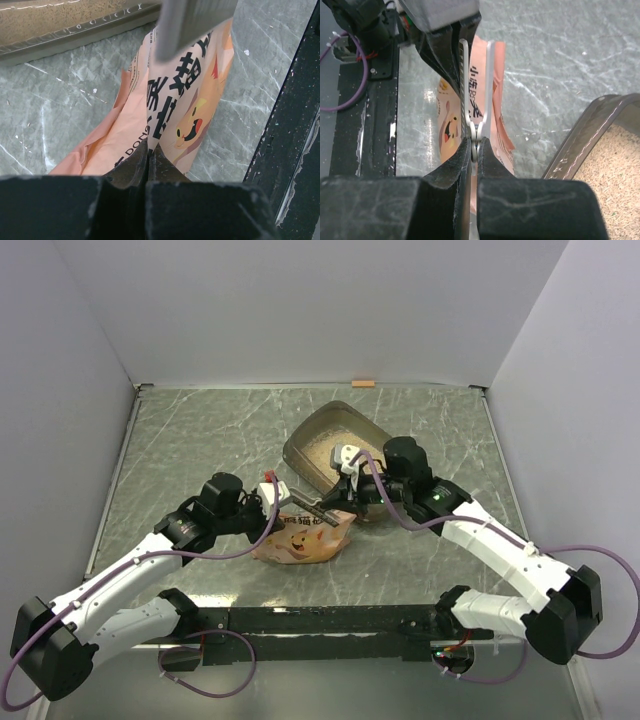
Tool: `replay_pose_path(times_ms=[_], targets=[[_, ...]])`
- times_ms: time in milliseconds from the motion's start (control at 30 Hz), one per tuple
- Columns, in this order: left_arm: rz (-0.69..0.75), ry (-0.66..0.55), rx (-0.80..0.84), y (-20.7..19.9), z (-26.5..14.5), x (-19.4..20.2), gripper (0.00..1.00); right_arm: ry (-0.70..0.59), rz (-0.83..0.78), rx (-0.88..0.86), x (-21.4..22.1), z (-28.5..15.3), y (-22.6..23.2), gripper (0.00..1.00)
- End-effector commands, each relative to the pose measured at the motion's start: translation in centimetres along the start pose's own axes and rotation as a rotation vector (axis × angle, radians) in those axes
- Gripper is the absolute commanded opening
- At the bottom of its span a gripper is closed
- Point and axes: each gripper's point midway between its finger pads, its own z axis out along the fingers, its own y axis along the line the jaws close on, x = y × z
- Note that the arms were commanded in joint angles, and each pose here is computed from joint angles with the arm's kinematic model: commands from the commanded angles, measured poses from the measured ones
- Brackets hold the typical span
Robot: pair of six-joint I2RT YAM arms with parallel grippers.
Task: Fill the litter box with clean litter
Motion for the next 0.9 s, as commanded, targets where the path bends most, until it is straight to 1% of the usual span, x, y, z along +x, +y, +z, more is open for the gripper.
replay_pose_path(times_ms=[0,33,67,233,367,533,600,667,867], targets=[[0.017,-0.087,-0.024,0.4,-0.6,-2.9,0.04,0.048,-0.037,-0.002,1.2,0.3,-0.5,0.00],[0.014,-0.088,-0.024,0.4,-0.6,-3.0,0.04,0.082,-0.034,0.002,2.0,0.1,-0.6,0.00],[0.013,-0.090,-0.026,0.4,-0.6,-3.0,0.05,0.090,-0.040,0.005,1.8,0.0,-0.7,0.00],[-0.003,-0.069,-0.023,0.5,-0.4,-2.8,0.04,0.208,-0.034,-0.046,4.1,-0.2,0.0,0.00],[-0.020,-0.047,-0.025,0.6,-0.1,-2.5,0.03,0.281,-0.061,-0.042,4.9,-0.5,0.1,0.00],[-0.031,-0.042,-0.036,0.9,-0.1,-2.7,0.03,0.340,-0.092,-0.058,5.3,-0.4,0.5,0.00],[-0.032,-0.048,-0.037,0.8,-0.1,-2.8,0.03,0.390,-0.084,-0.060,6.3,-0.1,0.4,0.00],[-0.026,-0.059,-0.053,1.1,-0.4,-3.1,0.03,0.414,-0.076,-0.077,6.9,0.5,0.7,0.00],[-0.014,-0.087,-0.068,1.1,-0.8,-3.7,0.03,0.429,-0.051,-0.094,8.3,1.7,0.9,0.00]])
